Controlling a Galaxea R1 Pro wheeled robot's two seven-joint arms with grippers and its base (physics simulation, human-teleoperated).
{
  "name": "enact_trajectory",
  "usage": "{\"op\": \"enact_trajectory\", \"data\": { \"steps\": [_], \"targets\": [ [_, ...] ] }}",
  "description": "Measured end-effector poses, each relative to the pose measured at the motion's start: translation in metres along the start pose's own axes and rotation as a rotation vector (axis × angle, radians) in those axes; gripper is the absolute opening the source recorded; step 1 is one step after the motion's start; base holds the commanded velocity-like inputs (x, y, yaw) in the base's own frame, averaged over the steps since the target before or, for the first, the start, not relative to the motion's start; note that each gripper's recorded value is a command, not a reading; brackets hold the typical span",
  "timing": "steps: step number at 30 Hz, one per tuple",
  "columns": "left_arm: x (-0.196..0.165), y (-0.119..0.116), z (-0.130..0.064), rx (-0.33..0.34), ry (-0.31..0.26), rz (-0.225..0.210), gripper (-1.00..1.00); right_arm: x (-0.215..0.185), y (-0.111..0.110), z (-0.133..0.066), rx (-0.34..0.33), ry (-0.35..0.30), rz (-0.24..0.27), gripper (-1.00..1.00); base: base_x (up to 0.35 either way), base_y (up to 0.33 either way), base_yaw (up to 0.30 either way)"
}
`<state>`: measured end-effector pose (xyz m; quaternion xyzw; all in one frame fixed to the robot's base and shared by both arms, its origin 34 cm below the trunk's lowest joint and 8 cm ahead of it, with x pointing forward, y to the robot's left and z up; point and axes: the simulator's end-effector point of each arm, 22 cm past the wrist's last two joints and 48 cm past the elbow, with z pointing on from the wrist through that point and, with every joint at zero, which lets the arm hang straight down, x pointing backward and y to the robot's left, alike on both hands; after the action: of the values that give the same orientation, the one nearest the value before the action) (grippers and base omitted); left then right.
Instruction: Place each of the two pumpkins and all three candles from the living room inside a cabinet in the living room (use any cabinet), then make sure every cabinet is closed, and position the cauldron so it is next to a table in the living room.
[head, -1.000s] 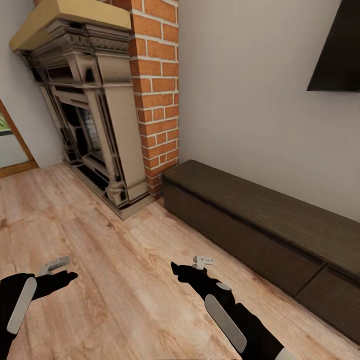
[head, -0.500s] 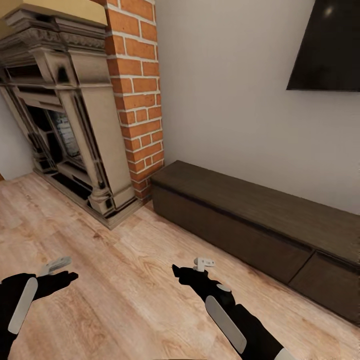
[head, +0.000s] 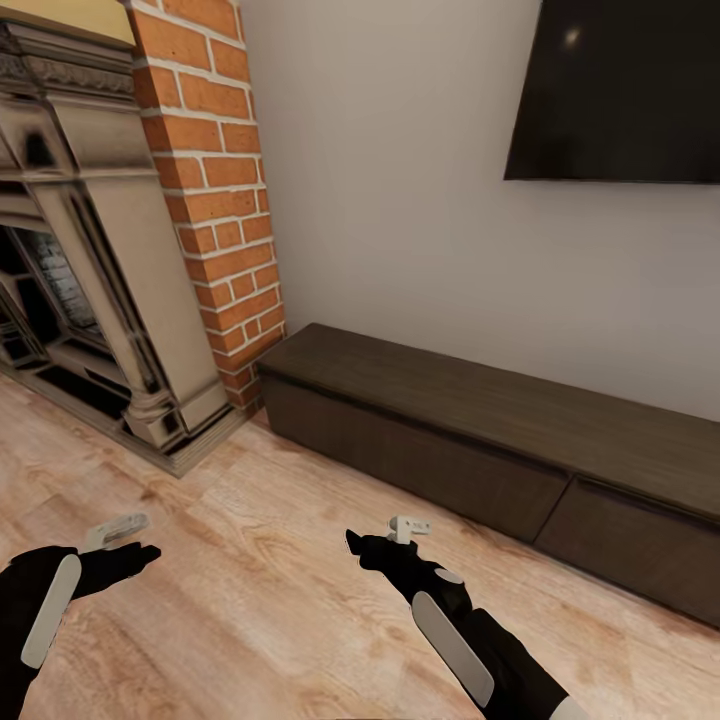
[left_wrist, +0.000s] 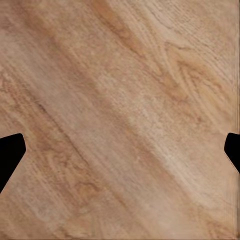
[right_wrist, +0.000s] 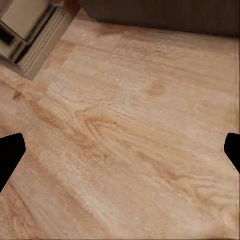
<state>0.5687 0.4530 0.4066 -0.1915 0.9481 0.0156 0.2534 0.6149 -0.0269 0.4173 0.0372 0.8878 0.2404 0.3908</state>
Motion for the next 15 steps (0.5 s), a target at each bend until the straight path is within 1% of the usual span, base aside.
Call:
{"op": "enact_trajectory", "data": {
  "steps": [11,15],
  "targets": [
    [-0.0019,-0.0001,-0.0018,0.001,-0.005,0.000,1.00,-0.0019,0.0006,-0.0011,0.000,-0.004,-0.002,1.00,-0.037,0.057,-0.281],
    [-0.0024,-0.0001,-0.0025,0.002,-0.006,-0.001,1.00,0.0045,-0.0053,0.0006,0.013,0.010,0.000,1.00,-0.066,0.158,-0.281]
  ]
}}
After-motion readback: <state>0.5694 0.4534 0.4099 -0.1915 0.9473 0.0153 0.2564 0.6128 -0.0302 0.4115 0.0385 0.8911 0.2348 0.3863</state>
